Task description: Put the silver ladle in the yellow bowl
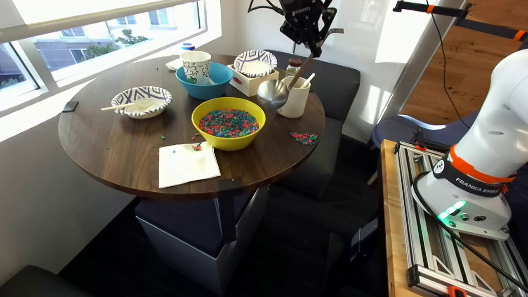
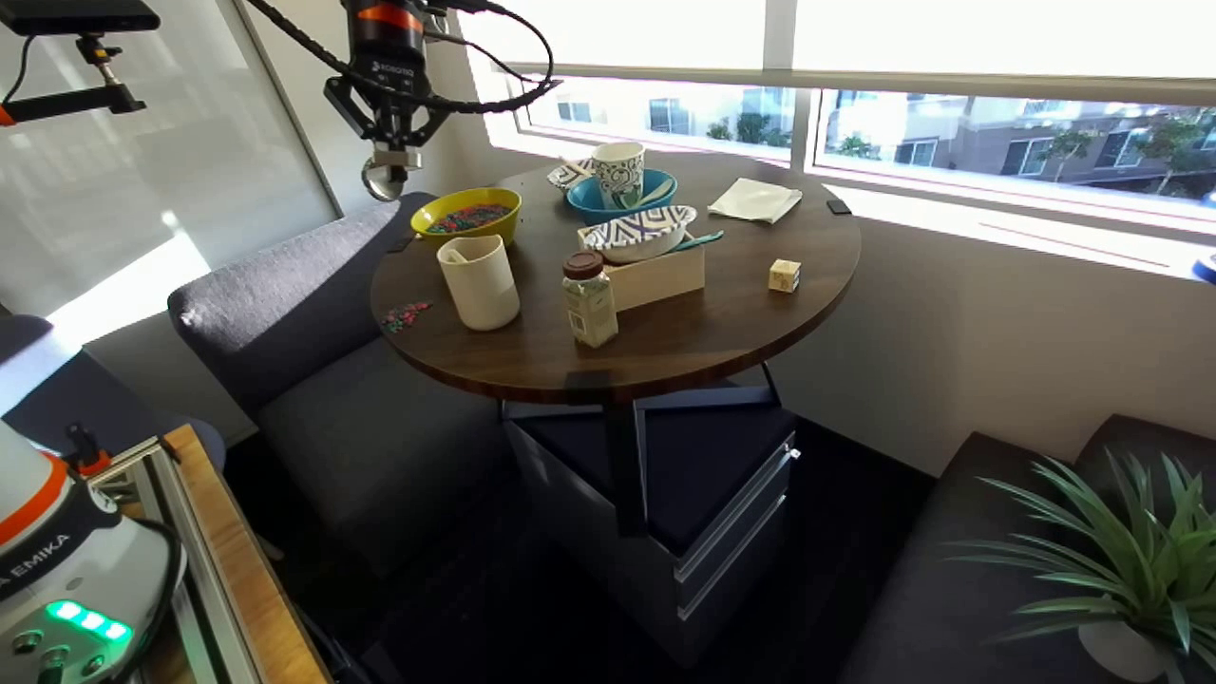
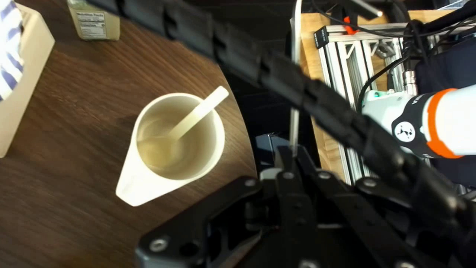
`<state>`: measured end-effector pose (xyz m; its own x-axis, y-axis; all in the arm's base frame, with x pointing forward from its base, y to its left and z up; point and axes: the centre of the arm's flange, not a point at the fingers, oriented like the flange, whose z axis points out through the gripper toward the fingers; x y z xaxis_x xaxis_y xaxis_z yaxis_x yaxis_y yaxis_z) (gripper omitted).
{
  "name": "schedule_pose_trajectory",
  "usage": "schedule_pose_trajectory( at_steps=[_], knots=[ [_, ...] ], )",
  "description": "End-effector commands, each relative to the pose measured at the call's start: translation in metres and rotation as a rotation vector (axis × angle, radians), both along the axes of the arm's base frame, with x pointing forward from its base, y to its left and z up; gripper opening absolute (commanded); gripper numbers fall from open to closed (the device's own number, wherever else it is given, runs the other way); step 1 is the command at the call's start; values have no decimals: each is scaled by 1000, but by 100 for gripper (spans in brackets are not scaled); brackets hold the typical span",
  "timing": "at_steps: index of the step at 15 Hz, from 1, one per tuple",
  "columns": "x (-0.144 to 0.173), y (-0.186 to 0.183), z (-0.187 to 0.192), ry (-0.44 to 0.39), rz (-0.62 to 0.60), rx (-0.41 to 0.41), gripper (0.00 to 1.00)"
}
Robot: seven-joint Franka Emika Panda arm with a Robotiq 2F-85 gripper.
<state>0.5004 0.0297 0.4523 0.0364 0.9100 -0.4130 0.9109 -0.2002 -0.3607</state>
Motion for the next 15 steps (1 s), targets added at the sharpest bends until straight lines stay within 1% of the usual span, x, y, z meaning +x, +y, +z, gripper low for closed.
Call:
schedule_pose_trajectory(
  at_steps=[1, 2, 4, 5, 6, 8, 11, 15],
  knots=[
    [-1, 27, -8, 15, 22, -76, 1],
    [5, 31, -6, 5, 25, -61, 1],
    [18, 36, -3, -9, 2, -109, 1],
    [25, 36, -4, -17, -16, -146, 1],
    [32, 37, -2, -7, -20, -160, 1],
    [45, 35, -4, 13, -51, -211, 1],
    [59, 51, -9, 57, -33, -236, 1],
    [71, 83, -22, 67, 15, -268, 1]
  ],
)
